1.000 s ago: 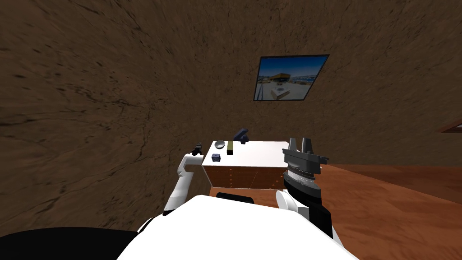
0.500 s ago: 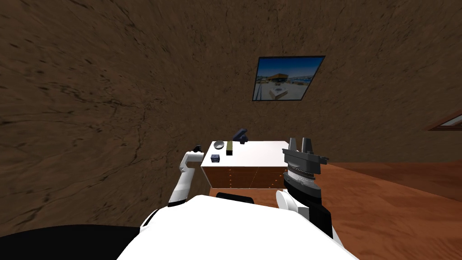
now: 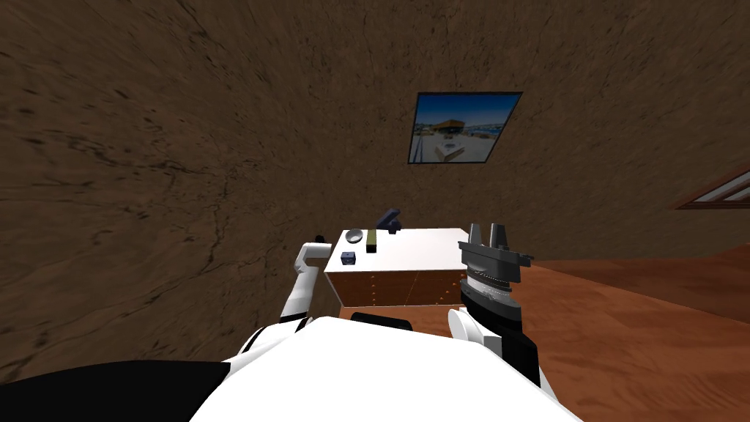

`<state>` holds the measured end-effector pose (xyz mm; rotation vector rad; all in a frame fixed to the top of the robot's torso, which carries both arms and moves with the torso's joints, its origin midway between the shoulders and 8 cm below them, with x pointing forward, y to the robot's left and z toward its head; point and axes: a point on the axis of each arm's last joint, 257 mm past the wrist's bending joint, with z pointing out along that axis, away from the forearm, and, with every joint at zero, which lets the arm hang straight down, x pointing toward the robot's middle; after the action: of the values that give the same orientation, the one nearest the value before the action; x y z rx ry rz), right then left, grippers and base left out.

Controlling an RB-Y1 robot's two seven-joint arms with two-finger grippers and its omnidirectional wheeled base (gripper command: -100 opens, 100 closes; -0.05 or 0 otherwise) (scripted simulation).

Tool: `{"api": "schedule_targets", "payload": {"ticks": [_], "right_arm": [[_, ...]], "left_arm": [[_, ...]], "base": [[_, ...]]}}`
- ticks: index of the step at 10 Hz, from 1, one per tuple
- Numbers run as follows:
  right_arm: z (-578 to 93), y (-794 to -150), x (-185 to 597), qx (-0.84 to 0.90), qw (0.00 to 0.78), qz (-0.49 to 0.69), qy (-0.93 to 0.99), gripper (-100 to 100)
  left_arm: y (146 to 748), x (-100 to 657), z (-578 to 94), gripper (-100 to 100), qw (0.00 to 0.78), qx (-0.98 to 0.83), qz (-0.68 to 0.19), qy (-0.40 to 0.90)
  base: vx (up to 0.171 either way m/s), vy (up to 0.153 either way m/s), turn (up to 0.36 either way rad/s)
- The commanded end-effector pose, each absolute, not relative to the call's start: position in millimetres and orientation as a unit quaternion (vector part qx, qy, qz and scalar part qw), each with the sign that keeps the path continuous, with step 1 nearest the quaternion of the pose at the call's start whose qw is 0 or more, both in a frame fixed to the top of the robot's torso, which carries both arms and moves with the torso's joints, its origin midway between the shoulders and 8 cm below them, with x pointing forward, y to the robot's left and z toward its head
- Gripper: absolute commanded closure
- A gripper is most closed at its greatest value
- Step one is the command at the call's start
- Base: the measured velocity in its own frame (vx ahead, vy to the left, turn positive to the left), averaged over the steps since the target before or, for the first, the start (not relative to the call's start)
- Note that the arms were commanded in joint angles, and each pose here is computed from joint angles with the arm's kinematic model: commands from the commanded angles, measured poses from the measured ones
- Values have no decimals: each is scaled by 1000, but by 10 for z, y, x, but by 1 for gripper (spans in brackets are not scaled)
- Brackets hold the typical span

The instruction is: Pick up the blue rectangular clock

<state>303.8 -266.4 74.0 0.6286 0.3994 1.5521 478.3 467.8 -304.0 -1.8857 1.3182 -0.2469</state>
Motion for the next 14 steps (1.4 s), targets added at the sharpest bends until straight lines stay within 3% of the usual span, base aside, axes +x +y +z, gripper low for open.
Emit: {"api": "schedule_targets", "payload": {"ticks": [1, 14], "right_arm": [[740, -2664, 3038, 277, 652, 684, 176, 0], [740, -2664, 3038, 277, 652, 684, 176, 0]], "left_arm": [[4683, 4732, -3096, -100, 391, -753, -88, 522], [4027, 4387, -3754, -100, 156, -834, -13, 529]], "base": [[7, 4, 1], [17, 16, -41]]}}
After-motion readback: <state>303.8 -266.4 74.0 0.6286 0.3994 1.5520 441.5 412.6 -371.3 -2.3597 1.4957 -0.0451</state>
